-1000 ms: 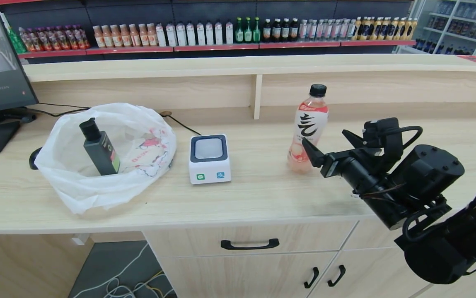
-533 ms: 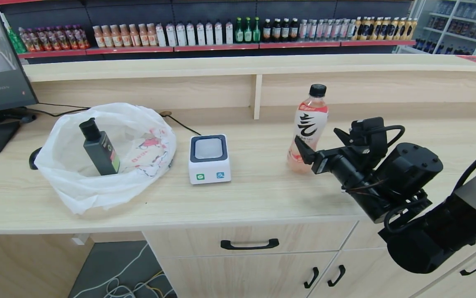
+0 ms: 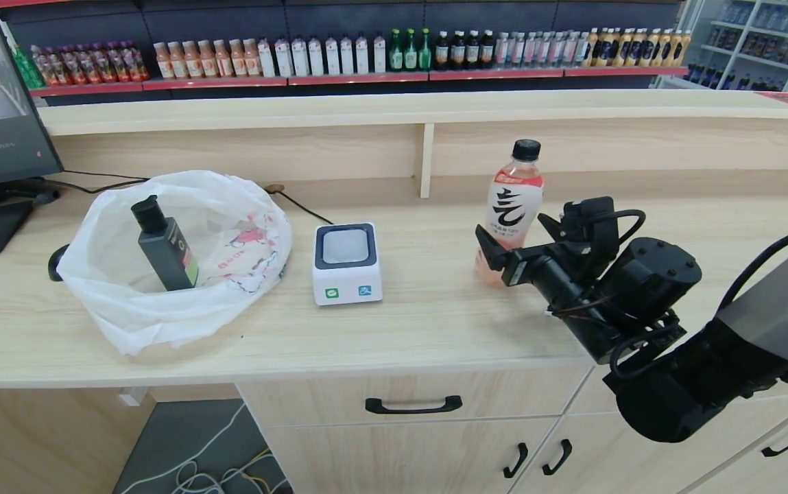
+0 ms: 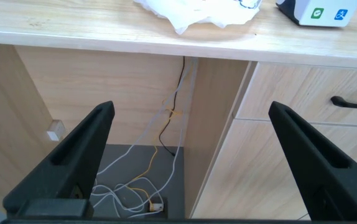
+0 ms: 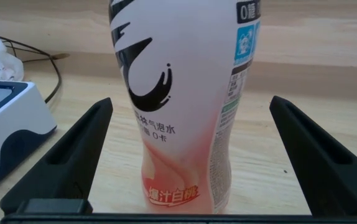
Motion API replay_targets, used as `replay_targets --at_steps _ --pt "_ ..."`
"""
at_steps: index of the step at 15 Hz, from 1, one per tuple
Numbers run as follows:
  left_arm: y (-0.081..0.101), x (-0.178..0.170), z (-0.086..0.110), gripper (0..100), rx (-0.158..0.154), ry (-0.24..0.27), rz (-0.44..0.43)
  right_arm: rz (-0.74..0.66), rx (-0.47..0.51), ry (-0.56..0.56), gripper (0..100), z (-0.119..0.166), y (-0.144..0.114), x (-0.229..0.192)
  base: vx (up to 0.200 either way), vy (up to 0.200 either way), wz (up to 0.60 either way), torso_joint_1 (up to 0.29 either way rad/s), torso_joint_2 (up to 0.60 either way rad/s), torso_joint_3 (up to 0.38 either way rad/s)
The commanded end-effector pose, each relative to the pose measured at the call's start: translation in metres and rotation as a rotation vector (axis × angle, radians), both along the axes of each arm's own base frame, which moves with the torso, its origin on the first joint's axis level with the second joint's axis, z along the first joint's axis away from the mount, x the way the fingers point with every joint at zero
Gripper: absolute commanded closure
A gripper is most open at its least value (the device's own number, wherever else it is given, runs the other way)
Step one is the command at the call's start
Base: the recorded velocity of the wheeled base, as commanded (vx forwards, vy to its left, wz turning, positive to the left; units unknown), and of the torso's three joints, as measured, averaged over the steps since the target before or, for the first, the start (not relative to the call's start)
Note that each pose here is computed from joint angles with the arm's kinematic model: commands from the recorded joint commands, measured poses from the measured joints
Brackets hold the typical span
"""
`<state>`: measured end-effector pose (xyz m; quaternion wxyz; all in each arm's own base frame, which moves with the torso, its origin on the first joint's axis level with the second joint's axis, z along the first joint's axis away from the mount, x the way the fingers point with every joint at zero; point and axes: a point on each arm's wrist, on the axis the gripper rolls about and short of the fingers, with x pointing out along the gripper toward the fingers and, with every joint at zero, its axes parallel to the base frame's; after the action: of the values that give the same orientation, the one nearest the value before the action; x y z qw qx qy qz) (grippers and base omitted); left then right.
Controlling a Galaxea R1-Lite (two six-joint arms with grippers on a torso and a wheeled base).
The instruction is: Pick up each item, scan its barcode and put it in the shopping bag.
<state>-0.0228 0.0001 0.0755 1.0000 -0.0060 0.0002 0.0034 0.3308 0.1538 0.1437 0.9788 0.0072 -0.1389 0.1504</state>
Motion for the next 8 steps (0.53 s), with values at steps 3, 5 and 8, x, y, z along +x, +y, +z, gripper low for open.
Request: replay_targets --at_steps 3,5,8 --pt "0.000 0.000 0.000 0 0.000 0.000 0.001 0.006 0.002 -0.007 0 -0.002 0.004 0.006 0.000 0.000 0.00 0.000 0.00 0.000" --pt "0.000 0.000 0.000 0 0.000 0.000 0.001 0.014 0.006 -0.017 0 -0.003 0.007 0.011 0.000 0.000 0.00 0.000 0.00 0.000" --pt "0.000 0.000 0.000 0 0.000 0.000 0.001 0.017 0.027 -0.026 0 0.005 0.011 0.020 0.000 0.000 0.00 0.000 0.00 0.000"
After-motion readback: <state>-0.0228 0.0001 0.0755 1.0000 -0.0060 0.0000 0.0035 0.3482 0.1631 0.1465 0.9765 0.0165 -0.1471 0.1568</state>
